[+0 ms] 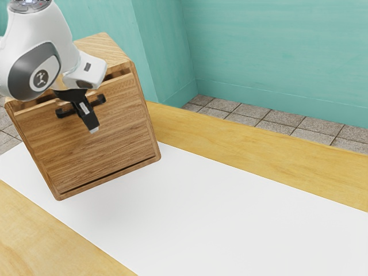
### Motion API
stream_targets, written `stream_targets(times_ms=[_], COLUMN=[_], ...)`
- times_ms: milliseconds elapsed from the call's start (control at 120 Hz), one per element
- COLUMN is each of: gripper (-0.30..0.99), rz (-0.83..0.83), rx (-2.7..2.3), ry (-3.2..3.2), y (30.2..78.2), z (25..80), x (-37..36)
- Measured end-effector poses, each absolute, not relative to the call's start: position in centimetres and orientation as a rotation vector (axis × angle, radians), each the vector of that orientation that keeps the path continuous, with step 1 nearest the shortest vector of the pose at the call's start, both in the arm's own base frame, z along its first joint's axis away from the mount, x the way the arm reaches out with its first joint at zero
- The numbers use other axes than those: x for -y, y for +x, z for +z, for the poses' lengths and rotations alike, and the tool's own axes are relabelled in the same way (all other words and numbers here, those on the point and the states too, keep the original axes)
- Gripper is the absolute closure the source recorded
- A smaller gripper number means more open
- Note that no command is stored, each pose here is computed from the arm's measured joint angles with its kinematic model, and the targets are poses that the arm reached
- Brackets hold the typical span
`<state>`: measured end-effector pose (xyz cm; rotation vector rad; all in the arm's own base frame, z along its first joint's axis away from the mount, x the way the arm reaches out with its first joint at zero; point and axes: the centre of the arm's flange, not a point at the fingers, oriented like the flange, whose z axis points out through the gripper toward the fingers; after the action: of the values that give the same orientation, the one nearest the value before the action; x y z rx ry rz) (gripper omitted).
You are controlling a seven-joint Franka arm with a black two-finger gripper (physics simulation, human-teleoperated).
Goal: Pull the drawer handle with one arm to open the drawer
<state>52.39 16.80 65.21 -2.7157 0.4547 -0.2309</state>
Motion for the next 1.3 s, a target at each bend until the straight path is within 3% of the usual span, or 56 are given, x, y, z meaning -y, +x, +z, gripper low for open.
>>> stream_targets(times_ms=[292,675,842,942,1108,1300], gripper=[0.19,0.45,0.79,0.87,0.81,0.58], rz=[-0.250,-0.336,-0.377,-0.388,-0.392,-0.398], rx=[-0.551,-0.532,-0.565,-0.574,-0.558,-0.531], ry=[-2.714,-2.709,-2.684,-2.676,-2.684,-2.708], y=[51.3,45.8,45.0,45.1,45.3,45.3], z=[64.4,64.7,65.5,65.6,65.2,64.7], x=[-10.7,-6.6,-3.0,-1.6,-0.4,0.8])
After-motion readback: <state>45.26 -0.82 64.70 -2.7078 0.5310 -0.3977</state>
